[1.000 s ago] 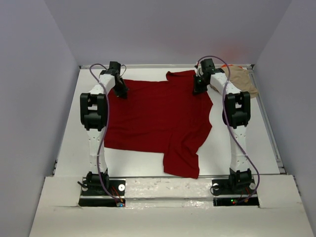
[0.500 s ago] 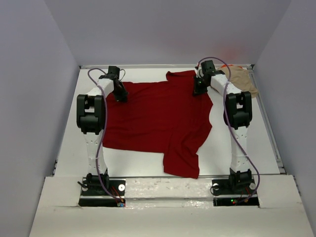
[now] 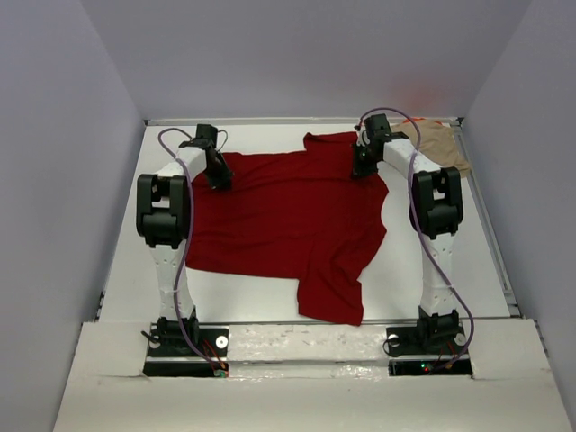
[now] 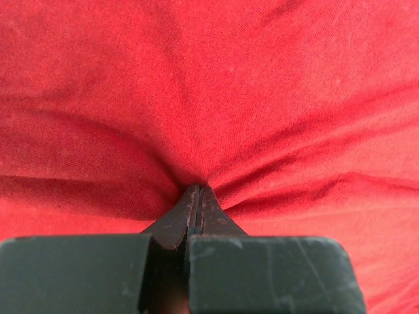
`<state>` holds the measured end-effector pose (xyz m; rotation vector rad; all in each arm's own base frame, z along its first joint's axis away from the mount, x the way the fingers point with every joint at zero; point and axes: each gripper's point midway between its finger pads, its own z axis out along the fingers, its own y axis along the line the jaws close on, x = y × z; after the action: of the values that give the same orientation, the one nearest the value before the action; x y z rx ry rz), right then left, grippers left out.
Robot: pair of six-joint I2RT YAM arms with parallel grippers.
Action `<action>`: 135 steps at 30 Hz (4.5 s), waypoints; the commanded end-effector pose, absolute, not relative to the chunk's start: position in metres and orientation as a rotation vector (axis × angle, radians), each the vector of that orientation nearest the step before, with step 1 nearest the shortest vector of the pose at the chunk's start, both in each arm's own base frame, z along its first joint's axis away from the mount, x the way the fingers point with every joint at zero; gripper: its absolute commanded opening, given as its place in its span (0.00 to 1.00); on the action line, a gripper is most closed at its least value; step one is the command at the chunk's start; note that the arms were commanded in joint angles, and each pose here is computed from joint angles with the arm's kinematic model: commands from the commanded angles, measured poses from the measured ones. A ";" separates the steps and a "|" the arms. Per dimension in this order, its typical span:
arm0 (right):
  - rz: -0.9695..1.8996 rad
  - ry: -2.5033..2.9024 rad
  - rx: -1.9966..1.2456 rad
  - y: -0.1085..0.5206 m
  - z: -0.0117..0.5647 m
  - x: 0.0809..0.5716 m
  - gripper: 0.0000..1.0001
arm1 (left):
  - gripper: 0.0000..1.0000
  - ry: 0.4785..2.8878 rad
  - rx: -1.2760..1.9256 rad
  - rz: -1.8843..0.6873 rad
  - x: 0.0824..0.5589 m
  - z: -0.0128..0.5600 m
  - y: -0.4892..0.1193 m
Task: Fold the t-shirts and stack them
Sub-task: Fold the tshirt
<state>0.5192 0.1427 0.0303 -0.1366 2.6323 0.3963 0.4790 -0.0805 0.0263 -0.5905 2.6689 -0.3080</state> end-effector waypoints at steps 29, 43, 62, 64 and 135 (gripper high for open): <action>0.278 2.608 -0.176 0.148 0.041 0.550 0.00 | 0.00 2.656 -0.594 -0.266 0.532 0.047 -0.078; 0.251 2.423 -0.218 0.147 0.122 0.576 0.17 | 0.01 2.482 -0.527 -0.096 0.544 0.117 -0.062; 0.522 2.387 -0.100 0.102 0.108 0.614 0.73 | 0.63 2.431 -0.474 -0.255 0.584 0.129 -0.070; 0.568 2.386 -0.089 0.103 0.104 0.614 0.73 | 0.63 2.442 -0.469 -0.287 0.584 0.122 -0.074; 0.282 2.533 -0.172 0.164 0.095 0.351 0.00 | 0.00 2.664 -0.386 -0.281 0.388 0.076 -0.129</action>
<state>0.3447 0.1593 0.0716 -0.2106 2.6567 0.2454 0.4001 -0.1179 0.0789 -0.3747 2.6516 -0.1782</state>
